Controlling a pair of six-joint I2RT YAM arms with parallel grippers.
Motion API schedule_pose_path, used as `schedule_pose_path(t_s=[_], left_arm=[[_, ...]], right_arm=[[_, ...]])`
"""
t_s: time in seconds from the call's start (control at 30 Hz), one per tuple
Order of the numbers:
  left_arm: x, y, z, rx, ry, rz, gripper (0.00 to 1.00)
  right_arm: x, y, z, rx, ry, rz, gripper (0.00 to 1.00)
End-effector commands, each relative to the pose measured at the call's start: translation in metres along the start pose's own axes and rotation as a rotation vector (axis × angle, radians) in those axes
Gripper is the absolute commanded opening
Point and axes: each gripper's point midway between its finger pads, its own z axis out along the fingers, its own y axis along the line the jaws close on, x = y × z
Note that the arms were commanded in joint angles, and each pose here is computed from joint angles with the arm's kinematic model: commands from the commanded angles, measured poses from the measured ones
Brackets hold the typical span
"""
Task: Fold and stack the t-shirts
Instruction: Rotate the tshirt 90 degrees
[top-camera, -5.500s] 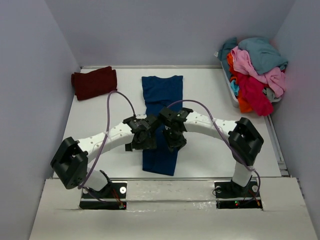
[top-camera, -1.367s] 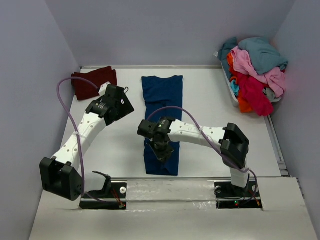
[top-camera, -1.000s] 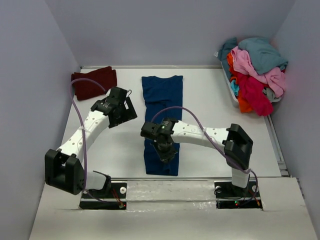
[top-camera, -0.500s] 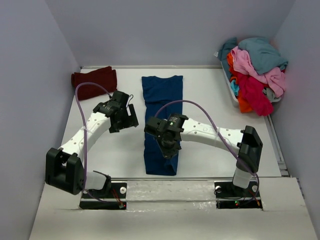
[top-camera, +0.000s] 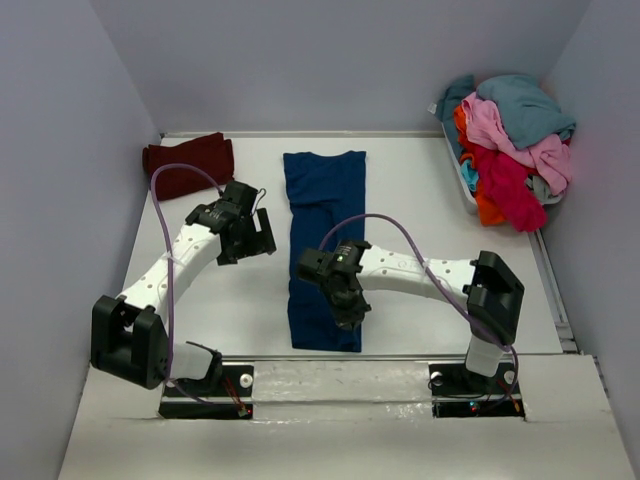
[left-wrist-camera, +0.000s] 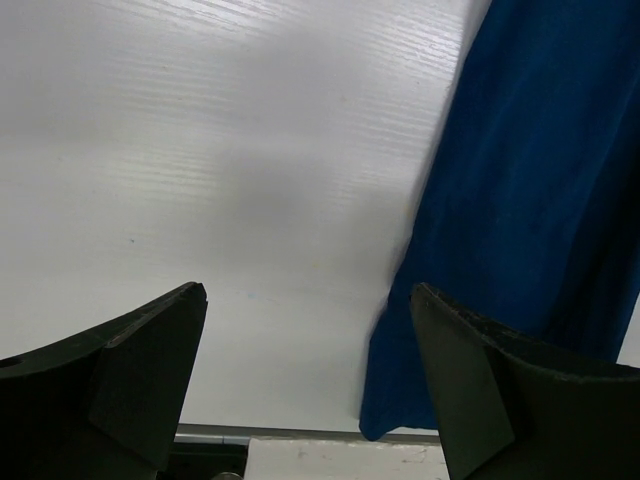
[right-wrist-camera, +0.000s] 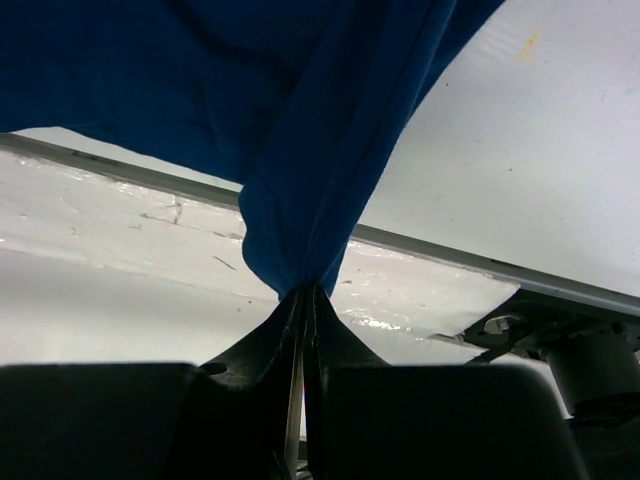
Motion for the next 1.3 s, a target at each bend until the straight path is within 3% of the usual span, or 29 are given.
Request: schedule_pose_path(t_s=[0.0,0.33,0.53,0.57,0.63,0.67,0.8,0.9,1.27], left_arm=[[-0.009,-0.002,-0.008,0.003,-0.021,0.024,0.94],[-0.008,0.001,-0.009,-0.009,-0.032,0.019,0.94],[-0.01,0.0,-0.01,-0.006,-0.036,0.02,0.94],[-0.01,0.001,-0.01,-0.007,-0.036,0.02,0.94],[-0.011,0.001,-0.01,-0.008,-0.041,0.019,0.95],[-0.011,0.0,-0.01,-0.006,-0.039,0.021,0.95],[-0.012,-0.001,-0.01,-0.002,-0.042,0.017,0.95],[-0.014,-0.001,-0.012,0.0,-0.048,0.018,0.95],[0.02,0.006,-0.008,0.021,0.024,0.036,0.95]], right_arm=[[-0.006,0.019,0.001,-0.062,-0.025,-0.018,0.07],[-0.037,0.046,0.005,-0.076,-0.045,-0.113,0.07],[-0.032,0.052,0.023,-0.084,0.016,-0.151,0.09],[-0.032,0.053,0.024,-0.091,0.018,-0.154,0.1],[-0.035,0.056,0.018,-0.116,-0.007,-0.156,0.34],[-0.037,0.058,0.016,-0.128,-0.021,-0.161,0.52],[-0.045,0.062,0.005,-0.146,-0.065,-0.163,0.65],[-0.048,0.058,-0.004,-0.139,-0.1,-0.148,0.7],[-0.027,0.011,-0.02,-0.032,-0.151,0.007,0.7]])
